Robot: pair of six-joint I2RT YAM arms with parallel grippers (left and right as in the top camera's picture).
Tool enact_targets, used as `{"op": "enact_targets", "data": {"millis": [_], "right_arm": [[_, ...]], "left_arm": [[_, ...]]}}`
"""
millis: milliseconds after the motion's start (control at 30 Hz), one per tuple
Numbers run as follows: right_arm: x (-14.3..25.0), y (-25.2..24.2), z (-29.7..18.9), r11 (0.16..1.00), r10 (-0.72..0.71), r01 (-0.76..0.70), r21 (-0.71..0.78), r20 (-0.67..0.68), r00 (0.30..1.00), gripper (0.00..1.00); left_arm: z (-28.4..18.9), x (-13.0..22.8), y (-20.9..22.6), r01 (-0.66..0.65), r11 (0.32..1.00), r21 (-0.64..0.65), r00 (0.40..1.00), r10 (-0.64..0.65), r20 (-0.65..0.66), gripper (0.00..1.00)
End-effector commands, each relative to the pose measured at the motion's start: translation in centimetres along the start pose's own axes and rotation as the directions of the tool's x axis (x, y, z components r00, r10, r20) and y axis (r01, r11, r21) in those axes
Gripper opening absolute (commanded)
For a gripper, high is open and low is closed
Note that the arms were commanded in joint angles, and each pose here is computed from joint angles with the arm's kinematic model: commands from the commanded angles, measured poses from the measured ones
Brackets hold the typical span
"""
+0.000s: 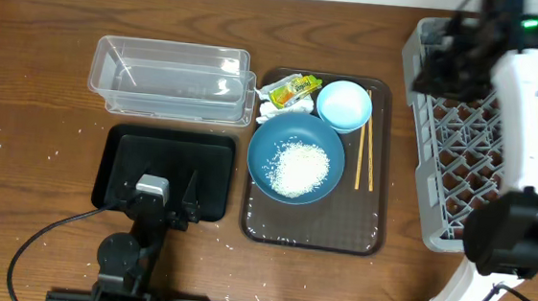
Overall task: Sort waste into correct bins and load items into the dishwasher rack
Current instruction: 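Reach the right gripper to the light-blue bowl and grasp it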
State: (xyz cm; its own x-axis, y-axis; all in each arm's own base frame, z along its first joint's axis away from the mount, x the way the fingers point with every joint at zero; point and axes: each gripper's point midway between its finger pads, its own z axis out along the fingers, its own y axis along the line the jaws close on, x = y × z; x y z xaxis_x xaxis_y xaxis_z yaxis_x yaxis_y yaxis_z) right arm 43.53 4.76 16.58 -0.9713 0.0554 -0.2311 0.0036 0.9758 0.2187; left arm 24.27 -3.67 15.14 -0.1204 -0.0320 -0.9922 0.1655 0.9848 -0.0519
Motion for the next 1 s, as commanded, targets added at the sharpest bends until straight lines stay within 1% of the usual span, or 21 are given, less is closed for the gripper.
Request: {"op": "enact_targets", "data": {"millis": [0, 133, 200, 300, 433, 533, 600, 667, 800, 967], "right_arm": [[1.3, 1.7, 3.2, 0.999, -0.024, 0.025, 0.029, -0.027, 0.999, 0.5], [1.9, 4.7, 6.7, 0.995, -0.098, 0.098, 0.005, -0.005, 0.995, 0.49], [2.0, 5.9, 7.7, 0.993, -0.122, 0.122, 0.0, 0.015, 0.992, 0.5], [1.3, 7.3, 8.6, 0.995, -0.101, 0.1, 0.012, 0.072, 0.992, 0.51], [-0.8, 9.6, 8.9, 0.994, -0.107, 0.111, -0.008, 0.189, 0.976, 0.54], [-2.4, 11.7, 9.0, 0.994, -0.077, 0.093, -0.049, 0.264, 0.962, 0.51], [-2.9, 12.3, 9.6, 0.997, -0.053, 0.068, -0.044, 0.291, 0.955, 0.49], [-2.8, 12.8, 10.7, 0.999, -0.026, 0.036, -0.026, 0.298, 0.954, 0.48], [-1.7, 14.5, 13.1, 1.0, -0.013, 0.02, -0.02, 0.277, 0.961, 0.44], [0.0, 14.4, 14.9, 0.994, -0.001, -0.029, 0.108, 0.274, 0.962, 0.45]], "left_arm": [[0.1, 1.6, 0.0, 0.002, 1.0, 0.007, 0.999, -0.002, -0.05, 0.9], [0.1, 1.6, 0.0, 0.002, 1.0, 0.007, 0.999, -0.002, -0.05, 0.9], [0.1, 1.6, 0.0, 0.002, 1.0, 0.007, 0.999, -0.002, -0.05, 0.9], [0.1, 1.6, 0.0, 0.002, 1.0, 0.007, 0.999, -0.001, -0.05, 0.9], [0.1, 1.6, 0.0, 0.002, 1.0, 0.007, 0.999, -0.002, -0.05, 0.9], [0.1, 1.6, 0.0, 0.002, 1.0, 0.007, 0.999, -0.002, -0.05, 0.9], [0.1, 1.6, 0.0, 0.002, 1.0, 0.007, 0.999, -0.002, -0.05, 0.9], [0.1, 1.6, 0.0, 0.002, 1.0, 0.007, 0.999, -0.002, -0.05, 0.9], [0.1, 1.6, 0.0, 0.002, 1.0, 0.007, 0.999, -0.002, -0.05, 0.9], [0.1, 1.6, 0.0, 0.002, 1.0, 0.007, 0.999, -0.001, -0.05, 0.9]]}}
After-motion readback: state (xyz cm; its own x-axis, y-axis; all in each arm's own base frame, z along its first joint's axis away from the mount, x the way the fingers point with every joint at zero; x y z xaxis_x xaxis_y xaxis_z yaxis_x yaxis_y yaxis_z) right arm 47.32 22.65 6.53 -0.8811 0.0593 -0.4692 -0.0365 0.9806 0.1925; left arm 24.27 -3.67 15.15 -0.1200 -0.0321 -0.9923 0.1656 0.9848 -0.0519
